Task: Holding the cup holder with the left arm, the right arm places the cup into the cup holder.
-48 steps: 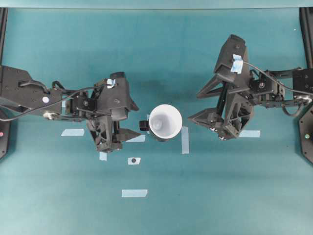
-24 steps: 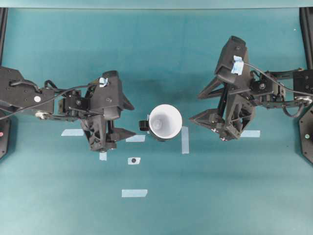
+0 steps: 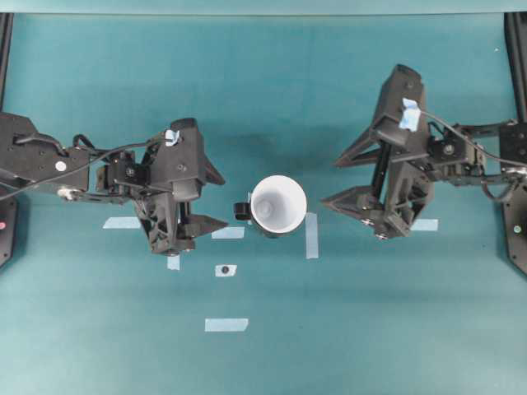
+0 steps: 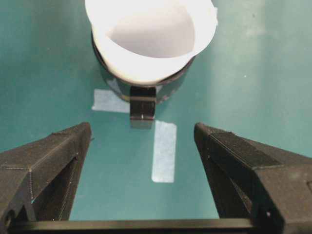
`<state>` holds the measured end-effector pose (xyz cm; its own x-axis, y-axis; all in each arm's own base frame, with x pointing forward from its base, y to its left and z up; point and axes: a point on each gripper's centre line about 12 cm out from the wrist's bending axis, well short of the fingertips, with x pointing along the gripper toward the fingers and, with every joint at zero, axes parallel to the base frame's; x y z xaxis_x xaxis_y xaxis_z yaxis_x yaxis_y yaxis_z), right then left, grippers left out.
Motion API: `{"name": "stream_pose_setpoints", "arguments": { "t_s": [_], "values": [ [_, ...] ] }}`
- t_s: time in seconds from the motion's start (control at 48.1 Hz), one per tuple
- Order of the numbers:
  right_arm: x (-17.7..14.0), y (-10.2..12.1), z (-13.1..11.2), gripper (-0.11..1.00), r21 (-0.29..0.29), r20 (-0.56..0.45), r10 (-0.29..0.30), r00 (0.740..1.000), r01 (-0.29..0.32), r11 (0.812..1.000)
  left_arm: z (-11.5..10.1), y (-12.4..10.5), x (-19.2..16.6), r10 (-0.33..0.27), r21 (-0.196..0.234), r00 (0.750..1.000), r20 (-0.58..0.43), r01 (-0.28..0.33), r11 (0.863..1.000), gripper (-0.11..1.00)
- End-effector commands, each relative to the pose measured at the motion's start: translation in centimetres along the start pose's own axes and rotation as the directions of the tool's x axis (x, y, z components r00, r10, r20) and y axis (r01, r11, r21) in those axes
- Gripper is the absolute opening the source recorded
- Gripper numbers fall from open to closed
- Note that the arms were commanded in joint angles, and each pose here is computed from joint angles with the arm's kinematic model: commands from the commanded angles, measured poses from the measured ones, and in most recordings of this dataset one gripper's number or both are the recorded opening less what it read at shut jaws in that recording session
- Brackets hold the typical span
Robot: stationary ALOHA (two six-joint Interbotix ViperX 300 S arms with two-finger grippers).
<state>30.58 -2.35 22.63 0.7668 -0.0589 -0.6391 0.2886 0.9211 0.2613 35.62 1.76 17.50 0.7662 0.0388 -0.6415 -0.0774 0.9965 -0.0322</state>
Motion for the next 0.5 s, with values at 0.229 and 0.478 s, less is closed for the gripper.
{"name": "stream_pose_setpoints", "arguments": {
  "t_s": [0.229,0.478],
  "values": [
    [-2.7,0.3,0.5,0.93,-0.065,0.077,0.027,0.997,-0.022,0.998,0.9,-0.1,-0.6,-0.004,0.005,0.999,0.034,0.004,1.0,0.91],
    [-2.5,0.4,0.2,0.93,-0.104,0.065,0.028,0.997,-0.021,0.994,0.9,-0.1,-0.6,-0.003,0.006,0.999,0.034,0.002,1.0,0.91]
  ]
}}
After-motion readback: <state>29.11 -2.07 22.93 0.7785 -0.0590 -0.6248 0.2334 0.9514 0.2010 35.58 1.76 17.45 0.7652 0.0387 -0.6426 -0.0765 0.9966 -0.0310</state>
